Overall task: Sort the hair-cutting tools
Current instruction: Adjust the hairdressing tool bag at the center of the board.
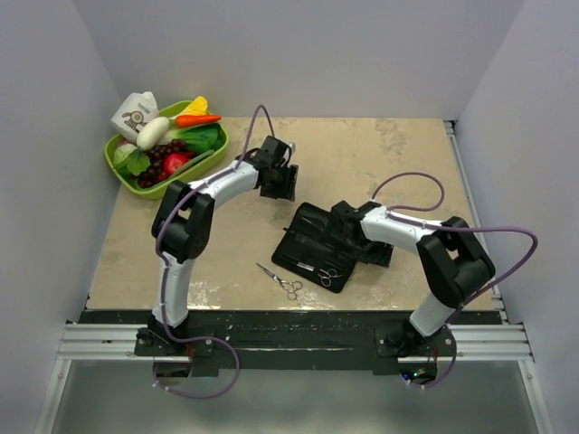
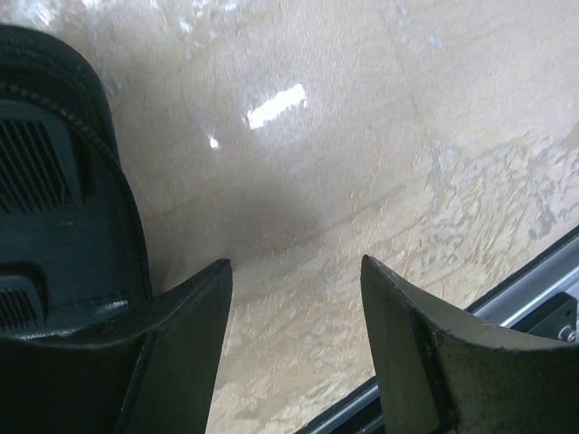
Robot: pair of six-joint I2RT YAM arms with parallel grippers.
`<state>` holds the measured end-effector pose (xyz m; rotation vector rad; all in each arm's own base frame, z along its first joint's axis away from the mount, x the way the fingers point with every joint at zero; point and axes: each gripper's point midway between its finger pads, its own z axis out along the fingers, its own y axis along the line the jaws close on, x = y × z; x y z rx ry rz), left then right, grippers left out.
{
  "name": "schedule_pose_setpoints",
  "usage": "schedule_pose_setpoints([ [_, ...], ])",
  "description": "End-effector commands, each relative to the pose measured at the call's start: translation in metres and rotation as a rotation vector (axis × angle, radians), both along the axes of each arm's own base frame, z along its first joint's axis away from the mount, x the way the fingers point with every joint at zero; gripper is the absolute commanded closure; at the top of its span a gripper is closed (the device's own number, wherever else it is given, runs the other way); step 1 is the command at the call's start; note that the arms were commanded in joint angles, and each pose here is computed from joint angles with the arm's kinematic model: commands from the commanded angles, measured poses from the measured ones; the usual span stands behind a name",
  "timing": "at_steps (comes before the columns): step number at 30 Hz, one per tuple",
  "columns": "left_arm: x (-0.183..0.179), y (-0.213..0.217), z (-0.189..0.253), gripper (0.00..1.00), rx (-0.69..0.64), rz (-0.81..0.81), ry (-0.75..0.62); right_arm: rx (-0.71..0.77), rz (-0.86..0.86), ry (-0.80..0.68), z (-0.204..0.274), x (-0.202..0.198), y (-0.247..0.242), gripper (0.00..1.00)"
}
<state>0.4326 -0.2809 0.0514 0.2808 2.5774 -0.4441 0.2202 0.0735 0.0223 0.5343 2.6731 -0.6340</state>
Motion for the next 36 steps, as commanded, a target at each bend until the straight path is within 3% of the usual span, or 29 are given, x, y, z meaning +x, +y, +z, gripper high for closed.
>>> schedule_pose_setpoints([
  [1, -0.026, 0.037, 0.000, 0.40, 0.125, 0.086, 0.045, -0.025, -0.013, -0.034, -0.014, 0.016, -0.003, 0.36],
  [8, -0.063, 0.054, -0.017, 0.41, 0.179, 0.044, 0.126, -0.040, 0.005, -0.015, -0.022, 0.032, -0.004, 0.36],
  [18, -0.107, 0.047, -0.031, 0.41, 0.196, -0.050, 0.193, -0.016, 0.053, -0.046, -0.023, 0.088, 0.024, 0.36],
  [31, -0.156, 0.057, -0.049, 0.41, 0.208, -0.095, 0.271, 0.167, 0.174, -0.047, -0.042, 0.154, 0.092, 0.36],
  [36, -0.155, 0.055, -0.047, 0.41, 0.194, -0.083, 0.263, 0.348, 0.260, -0.073, -0.052, 0.179, 0.139, 0.36],
])
